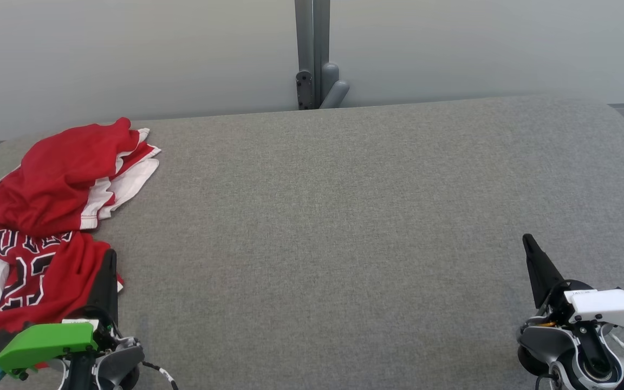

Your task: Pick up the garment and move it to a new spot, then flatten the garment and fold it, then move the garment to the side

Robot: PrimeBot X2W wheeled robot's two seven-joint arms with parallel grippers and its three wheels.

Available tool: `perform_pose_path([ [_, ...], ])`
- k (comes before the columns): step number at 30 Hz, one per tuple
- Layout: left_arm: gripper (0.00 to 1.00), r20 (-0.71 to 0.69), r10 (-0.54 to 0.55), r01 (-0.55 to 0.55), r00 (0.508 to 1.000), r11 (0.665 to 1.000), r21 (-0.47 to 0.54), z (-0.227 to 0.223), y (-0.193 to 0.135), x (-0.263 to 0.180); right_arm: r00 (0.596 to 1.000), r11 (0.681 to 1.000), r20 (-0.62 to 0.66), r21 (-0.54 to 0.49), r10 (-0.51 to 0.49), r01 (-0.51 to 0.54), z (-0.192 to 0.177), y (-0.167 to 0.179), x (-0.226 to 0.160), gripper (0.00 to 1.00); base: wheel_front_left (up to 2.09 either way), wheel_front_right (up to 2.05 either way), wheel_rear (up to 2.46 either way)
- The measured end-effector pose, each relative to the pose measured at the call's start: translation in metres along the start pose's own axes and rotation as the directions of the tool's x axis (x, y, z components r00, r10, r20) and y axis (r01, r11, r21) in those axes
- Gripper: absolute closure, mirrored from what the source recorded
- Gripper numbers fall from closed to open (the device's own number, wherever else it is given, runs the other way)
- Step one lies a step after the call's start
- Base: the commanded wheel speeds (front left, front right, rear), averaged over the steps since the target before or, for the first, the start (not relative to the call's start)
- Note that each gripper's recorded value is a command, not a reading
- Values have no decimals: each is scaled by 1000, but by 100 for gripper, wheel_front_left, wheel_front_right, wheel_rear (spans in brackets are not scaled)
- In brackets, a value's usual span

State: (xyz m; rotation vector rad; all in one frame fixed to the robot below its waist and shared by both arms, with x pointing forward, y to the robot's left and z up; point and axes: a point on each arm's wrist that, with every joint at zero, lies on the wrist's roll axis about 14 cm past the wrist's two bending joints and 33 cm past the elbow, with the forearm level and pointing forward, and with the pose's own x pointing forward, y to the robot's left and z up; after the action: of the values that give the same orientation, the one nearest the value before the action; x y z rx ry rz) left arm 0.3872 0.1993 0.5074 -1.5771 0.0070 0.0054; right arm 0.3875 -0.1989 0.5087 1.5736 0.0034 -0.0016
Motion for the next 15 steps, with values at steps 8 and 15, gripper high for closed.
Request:
perform_pose_path([
  [8,100,0,0,0,1000,1000,0,0,0,0,1000,1000,0,0,0,0,0,0,0,100,0,0,0],
  [15,0,3,81,-81,997,997,-11,-1,27,-12,997,997,3,14,-77,77,-2,-26,-12,0,0,0,0],
])
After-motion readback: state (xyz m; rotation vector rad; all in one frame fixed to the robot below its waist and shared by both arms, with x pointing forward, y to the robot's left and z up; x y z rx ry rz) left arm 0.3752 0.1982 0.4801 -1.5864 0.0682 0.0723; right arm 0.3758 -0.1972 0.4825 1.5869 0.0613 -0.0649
